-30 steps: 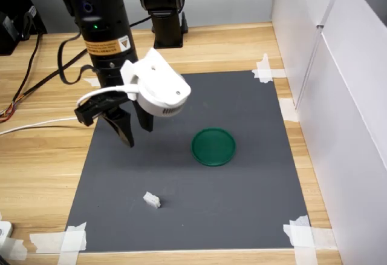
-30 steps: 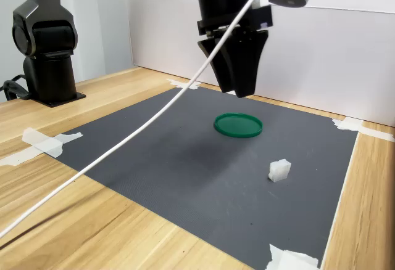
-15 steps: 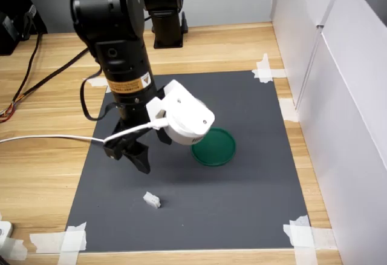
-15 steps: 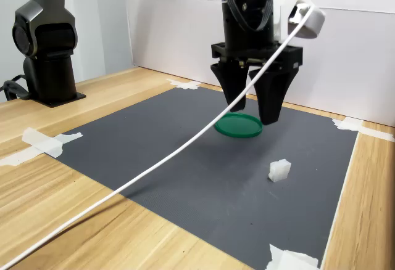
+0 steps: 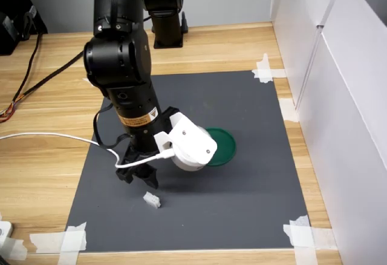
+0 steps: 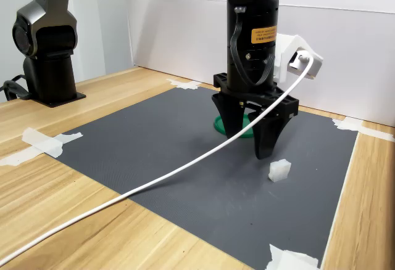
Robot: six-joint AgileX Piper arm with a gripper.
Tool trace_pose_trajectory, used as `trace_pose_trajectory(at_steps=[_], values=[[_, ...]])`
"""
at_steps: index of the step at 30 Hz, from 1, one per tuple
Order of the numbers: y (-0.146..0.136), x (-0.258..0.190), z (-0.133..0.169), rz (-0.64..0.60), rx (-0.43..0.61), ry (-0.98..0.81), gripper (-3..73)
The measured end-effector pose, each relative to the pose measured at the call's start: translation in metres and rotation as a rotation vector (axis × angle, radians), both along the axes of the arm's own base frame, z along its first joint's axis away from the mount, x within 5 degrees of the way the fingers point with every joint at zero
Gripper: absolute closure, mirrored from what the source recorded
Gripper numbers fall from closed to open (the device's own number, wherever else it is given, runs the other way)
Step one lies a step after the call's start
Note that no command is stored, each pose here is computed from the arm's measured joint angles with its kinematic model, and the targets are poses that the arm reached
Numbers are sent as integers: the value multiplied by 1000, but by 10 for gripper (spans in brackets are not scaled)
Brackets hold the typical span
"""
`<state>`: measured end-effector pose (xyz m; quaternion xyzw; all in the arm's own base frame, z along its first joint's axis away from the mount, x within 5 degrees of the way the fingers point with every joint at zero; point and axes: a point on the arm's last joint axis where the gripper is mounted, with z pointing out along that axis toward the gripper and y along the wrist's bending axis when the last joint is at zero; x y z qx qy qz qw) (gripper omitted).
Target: Grasp a white terminal and put it in the green lid.
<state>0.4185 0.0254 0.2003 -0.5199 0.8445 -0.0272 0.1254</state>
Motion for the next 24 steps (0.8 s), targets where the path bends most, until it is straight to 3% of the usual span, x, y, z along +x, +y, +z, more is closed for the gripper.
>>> trace_pose_trajectory(at_steps=[9, 19, 24], values=[[3, 2, -2, 0, 28, 15, -14], [6, 7, 72, -48, 88, -84, -3], [3, 10, 86, -55, 68, -119, -3]])
